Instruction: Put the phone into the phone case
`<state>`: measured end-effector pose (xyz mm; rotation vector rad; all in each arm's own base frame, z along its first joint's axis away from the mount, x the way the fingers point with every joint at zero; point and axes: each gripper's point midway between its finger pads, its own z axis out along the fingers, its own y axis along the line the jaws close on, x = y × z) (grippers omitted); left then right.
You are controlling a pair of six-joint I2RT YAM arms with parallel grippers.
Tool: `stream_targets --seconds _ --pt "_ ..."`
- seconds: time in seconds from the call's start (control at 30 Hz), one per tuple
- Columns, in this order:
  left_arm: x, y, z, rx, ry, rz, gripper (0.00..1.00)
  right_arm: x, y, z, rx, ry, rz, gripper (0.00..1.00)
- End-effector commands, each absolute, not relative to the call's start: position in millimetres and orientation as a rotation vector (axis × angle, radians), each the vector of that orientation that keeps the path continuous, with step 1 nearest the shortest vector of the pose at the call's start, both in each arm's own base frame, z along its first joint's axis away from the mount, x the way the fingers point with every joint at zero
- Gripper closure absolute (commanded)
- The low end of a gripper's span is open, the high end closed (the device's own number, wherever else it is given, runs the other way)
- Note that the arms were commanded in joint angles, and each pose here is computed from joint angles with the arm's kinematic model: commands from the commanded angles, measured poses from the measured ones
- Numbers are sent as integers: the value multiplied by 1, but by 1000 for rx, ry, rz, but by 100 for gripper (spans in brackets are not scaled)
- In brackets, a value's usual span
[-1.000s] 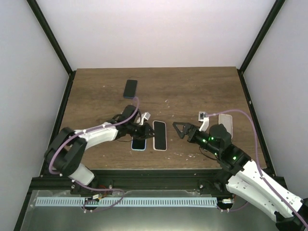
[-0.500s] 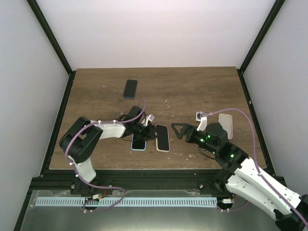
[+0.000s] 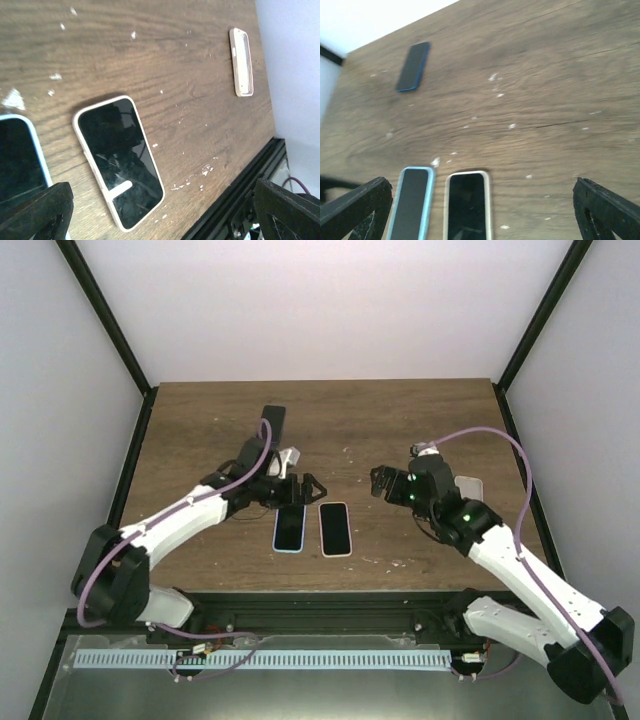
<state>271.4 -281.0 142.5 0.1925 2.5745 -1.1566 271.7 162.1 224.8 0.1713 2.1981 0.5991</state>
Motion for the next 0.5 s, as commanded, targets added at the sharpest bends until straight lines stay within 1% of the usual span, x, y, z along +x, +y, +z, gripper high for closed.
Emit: stream_targets --seconds 0.0,0.1,0.2,0.33,0.43,0.47 --pt "272 -248 165 222 2563 -902 0 294 121 208 204 2241 309 0" --pt "269 -233 185 224 2521 -819 0 315 97 187 253 2300 177 1" --pt "262 -215 193 219 2523 -725 0 331 83 168 274 2354 104 9" --pt "249 -204 196 256 2528 -689 0 346 59 138 331 2438 15 33" --pt "240 -200 198 295 2510 -695 0 349 31 115 395 2512 -73 53" --pt "239 -198 198 300 2508 -685 0 349 21 106 419 2534 -103 57"
